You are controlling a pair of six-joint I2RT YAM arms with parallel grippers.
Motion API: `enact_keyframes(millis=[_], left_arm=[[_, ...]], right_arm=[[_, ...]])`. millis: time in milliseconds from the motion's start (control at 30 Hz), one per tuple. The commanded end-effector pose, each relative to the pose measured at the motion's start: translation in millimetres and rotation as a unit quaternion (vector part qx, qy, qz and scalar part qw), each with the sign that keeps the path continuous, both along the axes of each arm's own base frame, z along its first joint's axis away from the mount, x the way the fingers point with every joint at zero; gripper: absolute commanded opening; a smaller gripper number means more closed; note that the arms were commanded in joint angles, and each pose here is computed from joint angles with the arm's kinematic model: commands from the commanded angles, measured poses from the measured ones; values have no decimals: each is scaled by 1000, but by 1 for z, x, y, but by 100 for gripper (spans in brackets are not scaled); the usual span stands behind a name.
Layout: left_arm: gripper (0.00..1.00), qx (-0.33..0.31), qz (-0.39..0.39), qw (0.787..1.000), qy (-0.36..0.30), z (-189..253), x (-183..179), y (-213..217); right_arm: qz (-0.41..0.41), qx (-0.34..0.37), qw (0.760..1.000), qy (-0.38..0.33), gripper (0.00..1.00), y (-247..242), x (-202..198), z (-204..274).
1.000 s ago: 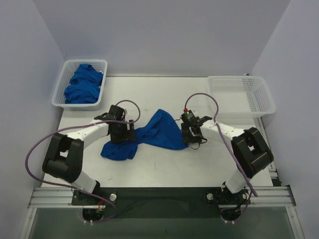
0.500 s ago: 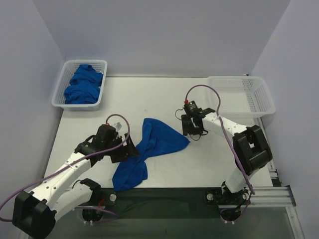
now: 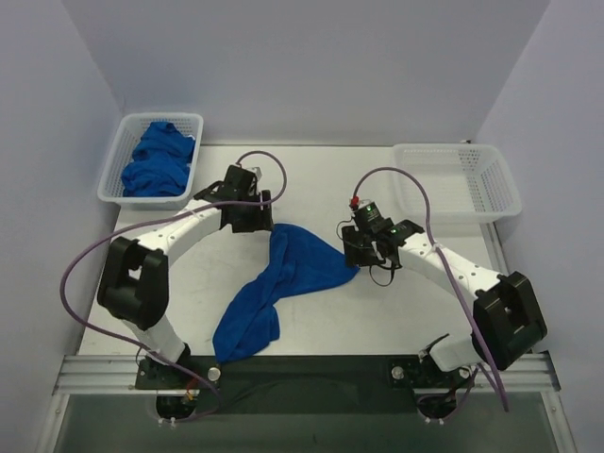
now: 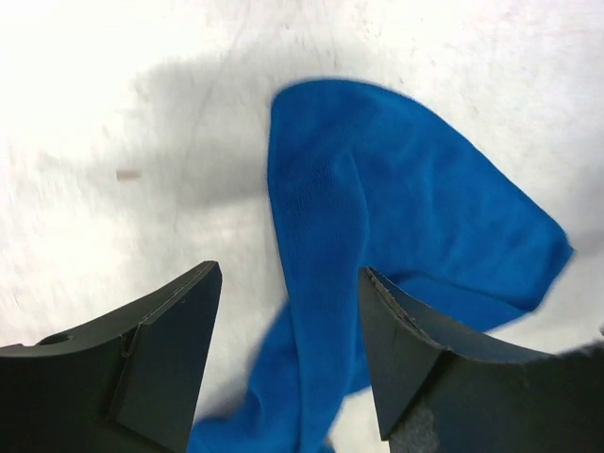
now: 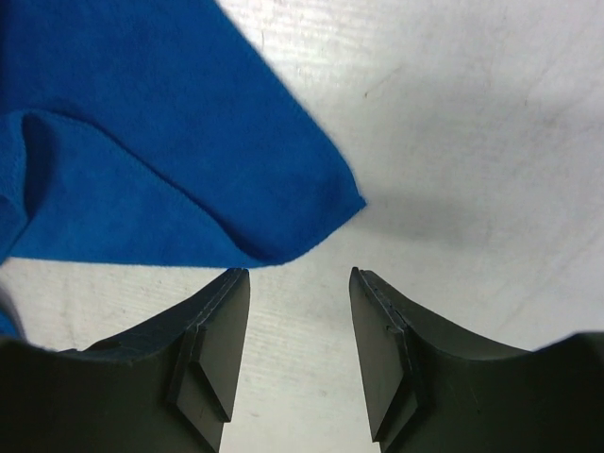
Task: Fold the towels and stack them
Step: Flatten out the crumpled towel
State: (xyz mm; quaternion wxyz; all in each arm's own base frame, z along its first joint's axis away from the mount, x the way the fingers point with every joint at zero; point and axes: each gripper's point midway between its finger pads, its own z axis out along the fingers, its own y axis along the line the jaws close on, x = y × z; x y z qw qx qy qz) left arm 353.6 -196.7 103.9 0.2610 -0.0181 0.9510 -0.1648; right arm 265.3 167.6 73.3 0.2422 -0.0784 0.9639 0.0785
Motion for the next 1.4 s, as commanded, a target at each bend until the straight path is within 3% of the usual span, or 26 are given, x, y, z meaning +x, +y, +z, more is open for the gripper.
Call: enact_keyframes(millis=[0, 367, 533, 767, 1100, 1367], left_arm=[[70, 56, -62, 995, -53, 1, 36, -2], [69, 140, -115, 983, -36, -51, 57, -15], [61, 146, -108, 982, -54, -54, 70, -23], [57, 151, -100, 982, -50, -63, 78, -26], [59, 132, -86, 984, -83, -31, 87, -32], [58, 139, -94, 983, -69, -48, 89, -35]], right_arm=[[-8, -8, 1000, 10, 47, -8, -19, 0], [-4, -20, 1000, 10, 49, -12, -41, -4], [-4, -25, 1000, 11, 49, -15, -44, -5], [-6, -33, 999, 14, 49, -18, -46, -8], [-15, -46, 999, 2, 49, -23, -41, -6], [-20, -52, 998, 0, 49, -24, -37, -7]])
